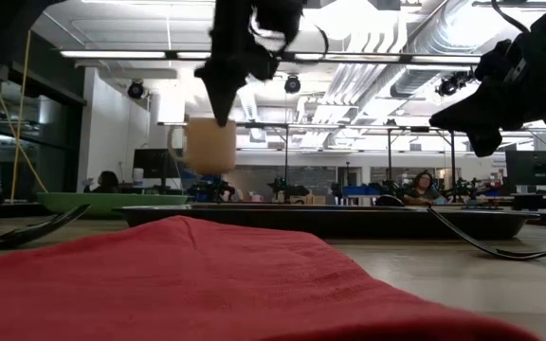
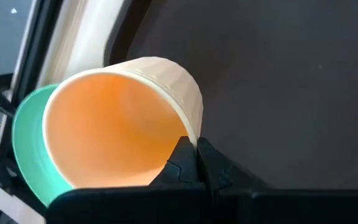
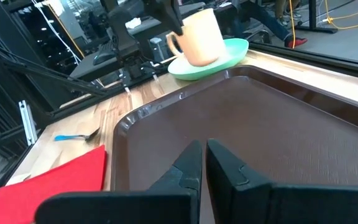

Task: Set up tray
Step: Put the yellow cup on the top left of the brown serving tray, then put the green plate on the brown serving tray to the bottom right of the yellow cup

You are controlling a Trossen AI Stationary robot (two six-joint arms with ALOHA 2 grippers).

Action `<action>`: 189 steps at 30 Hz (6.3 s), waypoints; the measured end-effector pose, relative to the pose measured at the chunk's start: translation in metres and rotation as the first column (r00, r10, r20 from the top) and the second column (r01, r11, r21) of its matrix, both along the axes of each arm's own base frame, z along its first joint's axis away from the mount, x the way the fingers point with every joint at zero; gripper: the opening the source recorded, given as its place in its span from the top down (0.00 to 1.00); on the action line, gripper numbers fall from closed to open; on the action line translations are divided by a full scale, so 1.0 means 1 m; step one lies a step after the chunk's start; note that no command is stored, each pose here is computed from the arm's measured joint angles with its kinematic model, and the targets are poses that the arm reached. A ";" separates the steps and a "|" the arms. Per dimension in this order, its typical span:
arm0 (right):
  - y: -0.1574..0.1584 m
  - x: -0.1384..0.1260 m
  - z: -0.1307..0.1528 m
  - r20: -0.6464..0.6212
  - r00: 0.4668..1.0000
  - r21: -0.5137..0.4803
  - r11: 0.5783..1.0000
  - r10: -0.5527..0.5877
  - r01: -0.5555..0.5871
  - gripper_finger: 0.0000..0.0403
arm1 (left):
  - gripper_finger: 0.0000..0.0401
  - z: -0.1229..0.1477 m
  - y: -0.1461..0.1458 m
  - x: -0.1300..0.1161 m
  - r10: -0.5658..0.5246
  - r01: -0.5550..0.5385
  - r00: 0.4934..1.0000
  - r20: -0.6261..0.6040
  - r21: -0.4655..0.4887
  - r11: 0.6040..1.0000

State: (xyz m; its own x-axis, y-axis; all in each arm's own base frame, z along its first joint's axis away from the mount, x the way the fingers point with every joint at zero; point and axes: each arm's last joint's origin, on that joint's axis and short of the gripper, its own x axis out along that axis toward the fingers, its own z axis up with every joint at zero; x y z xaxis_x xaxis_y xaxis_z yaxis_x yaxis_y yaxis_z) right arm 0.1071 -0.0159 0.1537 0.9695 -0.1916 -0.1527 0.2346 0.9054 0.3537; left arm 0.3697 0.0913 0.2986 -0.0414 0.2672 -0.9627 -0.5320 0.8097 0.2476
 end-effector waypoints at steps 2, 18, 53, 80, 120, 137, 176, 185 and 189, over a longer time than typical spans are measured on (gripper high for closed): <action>0.000 0.000 0.000 -0.003 1.000 0.000 1.000 -0.002 0.002 1.00 | 0.97 -0.008 0.008 0.002 -0.012 0.012 0.999 -0.031 -0.008 1.000; 0.000 0.001 0.000 -0.001 1.000 0.000 1.000 -0.002 0.002 1.00 | 0.97 -0.013 0.038 0.003 -0.013 0.014 1.000 0.025 -0.024 1.000; 0.000 0.001 0.000 0.001 1.000 0.000 1.000 -0.001 0.001 1.00 | 0.97 -0.054 0.041 0.010 0.028 -0.028 1.000 0.003 -0.054 0.998; 0.000 0.001 0.000 0.004 1.000 0.016 1.000 -0.002 0.002 1.00 | 0.97 -0.065 0.044 0.014 0.043 -0.044 0.999 -0.012 -0.030 0.999; 0.000 0.001 0.000 0.005 1.000 0.016 1.000 -0.002 0.002 1.00 | 0.83 -0.064 0.042 0.012 0.050 -0.052 0.998 -0.023 -0.069 0.996; 0.000 0.001 0.000 0.004 1.000 0.016 1.000 -0.002 0.002 1.00 | 0.55 -0.064 0.042 0.012 0.050 -0.052 0.998 -0.026 -0.070 0.996; 0.000 0.001 0.000 0.005 1.000 0.016 1.000 -0.002 0.002 1.00 | 0.48 -0.014 0.042 0.013 0.049 -0.046 0.998 0.045 -0.069 0.997; 0.000 0.001 0.000 0.004 1.000 0.016 1.000 -0.003 0.003 1.00 | 0.48 0.023 0.036 0.008 0.041 -0.033 0.994 0.098 -0.086 0.996; 0.000 0.001 0.000 0.004 1.000 0.016 1.000 -0.003 0.002 1.00 | 0.48 0.039 0.030 0.007 0.021 -0.006 0.987 0.158 -0.099 0.995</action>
